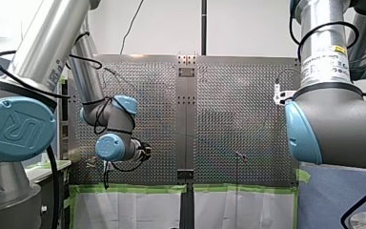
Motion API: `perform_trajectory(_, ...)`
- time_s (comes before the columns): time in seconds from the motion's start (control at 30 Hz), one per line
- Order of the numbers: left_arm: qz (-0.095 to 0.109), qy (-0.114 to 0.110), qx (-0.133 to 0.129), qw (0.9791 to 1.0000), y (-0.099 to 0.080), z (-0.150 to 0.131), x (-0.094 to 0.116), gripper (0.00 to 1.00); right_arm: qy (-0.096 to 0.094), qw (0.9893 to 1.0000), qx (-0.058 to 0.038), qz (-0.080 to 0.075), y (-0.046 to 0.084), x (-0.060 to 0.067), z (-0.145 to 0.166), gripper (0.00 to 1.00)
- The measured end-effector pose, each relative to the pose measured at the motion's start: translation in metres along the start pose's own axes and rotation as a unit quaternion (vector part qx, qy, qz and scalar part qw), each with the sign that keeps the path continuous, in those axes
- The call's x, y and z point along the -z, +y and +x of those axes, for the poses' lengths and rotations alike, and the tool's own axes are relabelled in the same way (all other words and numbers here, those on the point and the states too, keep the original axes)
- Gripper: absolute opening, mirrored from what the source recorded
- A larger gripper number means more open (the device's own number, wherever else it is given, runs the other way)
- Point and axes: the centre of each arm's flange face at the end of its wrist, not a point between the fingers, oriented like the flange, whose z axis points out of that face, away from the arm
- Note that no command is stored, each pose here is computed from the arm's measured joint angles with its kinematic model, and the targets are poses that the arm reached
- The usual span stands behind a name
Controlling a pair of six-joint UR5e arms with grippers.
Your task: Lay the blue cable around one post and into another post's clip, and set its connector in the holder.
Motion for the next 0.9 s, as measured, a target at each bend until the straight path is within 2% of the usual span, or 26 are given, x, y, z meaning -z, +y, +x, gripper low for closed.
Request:
perform_trajectory(0.2,0.000,0.000,0.000,1.0000,0.0000,-0.0001,0.0000,0.95,0.001,1.0000,-0.0014,0.000,0.0003,-0.0010,0.0024,0.00)
perform_trajectory(0.9,0.000,0.000,-0.001,1.0000,-0.0003,-0.0002,-0.0001,0.95,0.019,0.9996,-0.0191,-0.004,0.0038,-0.0053,0.0067,0.00)
